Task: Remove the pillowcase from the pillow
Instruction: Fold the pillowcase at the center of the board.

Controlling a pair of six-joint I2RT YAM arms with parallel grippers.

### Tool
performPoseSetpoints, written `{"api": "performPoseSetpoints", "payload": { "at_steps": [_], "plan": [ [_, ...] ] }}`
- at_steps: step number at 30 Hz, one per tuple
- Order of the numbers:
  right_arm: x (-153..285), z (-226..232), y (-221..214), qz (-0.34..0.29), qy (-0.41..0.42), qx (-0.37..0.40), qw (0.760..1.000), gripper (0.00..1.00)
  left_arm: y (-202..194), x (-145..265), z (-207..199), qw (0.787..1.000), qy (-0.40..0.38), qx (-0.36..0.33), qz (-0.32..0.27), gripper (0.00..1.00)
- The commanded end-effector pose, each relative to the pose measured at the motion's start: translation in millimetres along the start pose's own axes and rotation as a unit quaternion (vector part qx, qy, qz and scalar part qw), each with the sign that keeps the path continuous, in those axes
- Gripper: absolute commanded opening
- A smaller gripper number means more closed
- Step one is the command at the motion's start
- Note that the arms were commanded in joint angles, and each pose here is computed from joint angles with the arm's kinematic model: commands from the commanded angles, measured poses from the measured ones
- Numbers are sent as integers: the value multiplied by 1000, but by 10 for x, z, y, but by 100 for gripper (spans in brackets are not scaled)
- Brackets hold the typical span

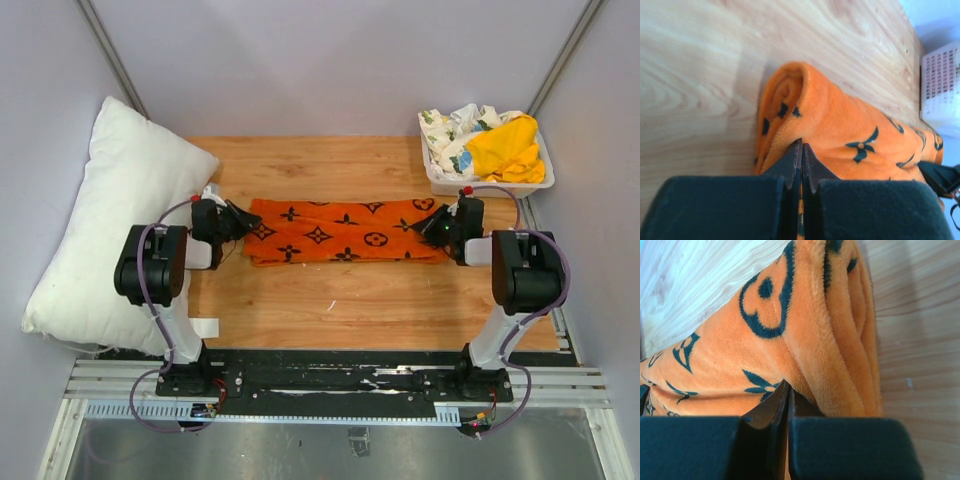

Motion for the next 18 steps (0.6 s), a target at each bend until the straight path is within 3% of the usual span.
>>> {"api": "performPoseSetpoints", "payload": {
  "at_steps": [1, 6, 9, 11, 13, 15, 18],
  "plan": [
    [130, -84, 79, -40, -28, -8, 999, 1, 441, 3, -71, 997, 39, -20, -63, 0],
    [296, 316, 214, -57, 14, 37, 998, 5, 688, 86, -504, 992, 22, -95, -77, 4],
    [401, 722, 269, -74, 38, 94, 992, 29, 691, 137, -968, 983, -1, -164, -87, 15],
    [422, 1056, 224, -78, 65, 141, 985, 52, 582, 129, -1257, 975, -27, -202, -83, 30],
    [385, 1308, 167, -73, 86, 181, 977, 69, 428, 81, -1453, 973, -47, -216, -71, 56],
    [268, 1486, 89, -58, 106, 213, 970, 78, 250, -8, -1557, 972, -76, -217, -54, 75],
    [-29, 1593, -60, -17, 131, 222, 966, 82, -29, -253, -1541, 972, -111, -205, -8, 83]
  ]
}}
Point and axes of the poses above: each gripper's point midway between its finger pads, its own x axis back along the fingers, its own z axis along the line the jaws close on, y = z × x, the point moved 9 cm from there along x, back along the fingers, and after that the axes turned 2 degrees about -x, right-handed, at the moved point
